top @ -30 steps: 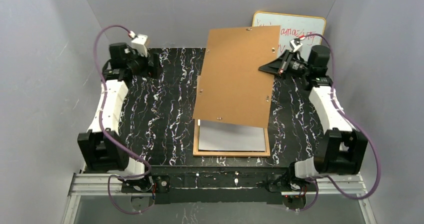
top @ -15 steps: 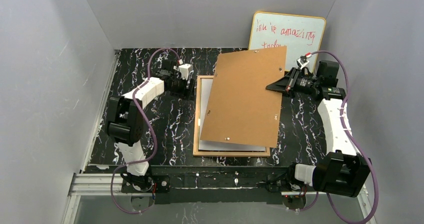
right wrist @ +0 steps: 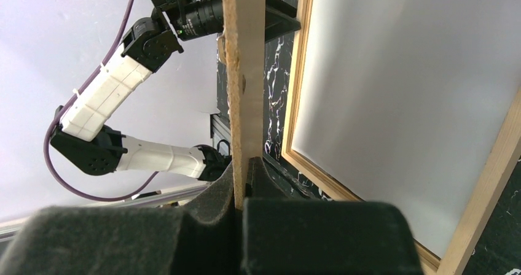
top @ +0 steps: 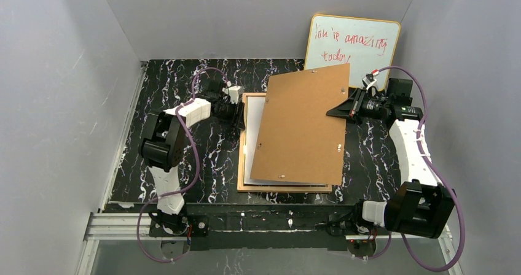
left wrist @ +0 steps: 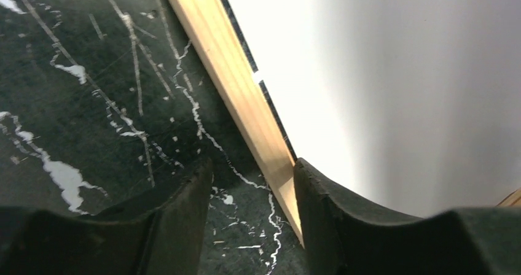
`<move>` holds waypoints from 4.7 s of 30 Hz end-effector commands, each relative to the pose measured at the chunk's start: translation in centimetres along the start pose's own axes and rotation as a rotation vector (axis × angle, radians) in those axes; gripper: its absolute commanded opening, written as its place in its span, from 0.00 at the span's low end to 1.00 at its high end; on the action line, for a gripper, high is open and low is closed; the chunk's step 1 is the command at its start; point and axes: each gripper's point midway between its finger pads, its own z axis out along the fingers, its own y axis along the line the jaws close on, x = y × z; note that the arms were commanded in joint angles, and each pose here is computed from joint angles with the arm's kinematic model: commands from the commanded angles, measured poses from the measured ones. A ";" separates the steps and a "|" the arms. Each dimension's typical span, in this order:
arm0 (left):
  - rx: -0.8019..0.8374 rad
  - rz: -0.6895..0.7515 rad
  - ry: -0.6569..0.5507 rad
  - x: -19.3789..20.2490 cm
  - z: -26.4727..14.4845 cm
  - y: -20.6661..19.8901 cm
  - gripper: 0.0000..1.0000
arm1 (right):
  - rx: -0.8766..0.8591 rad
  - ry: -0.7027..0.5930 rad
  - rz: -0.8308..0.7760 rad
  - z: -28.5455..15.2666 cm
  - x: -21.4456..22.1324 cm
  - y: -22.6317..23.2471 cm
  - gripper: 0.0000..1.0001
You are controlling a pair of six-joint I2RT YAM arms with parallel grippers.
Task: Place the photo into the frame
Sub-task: Turn over the photo frame item at the center of the board, then move the photo frame to the center of the board, then place the photo frame item in the photo frame.
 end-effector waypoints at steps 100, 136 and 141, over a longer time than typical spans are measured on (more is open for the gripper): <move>-0.184 0.074 0.085 6.4 -7.4 8.8 0.53 | -0.171 0.150 0.110 18.5 2.6 -5.7 0.01; -0.075 0.170 0.188 8.6 -5.3 5.5 0.20 | -0.185 0.090 0.085 19.2 3.6 -5.7 0.01; -0.075 0.173 0.190 8.6 -5.3 5.5 0.20 | -0.150 0.080 0.066 19.6 3.5 -6.3 0.01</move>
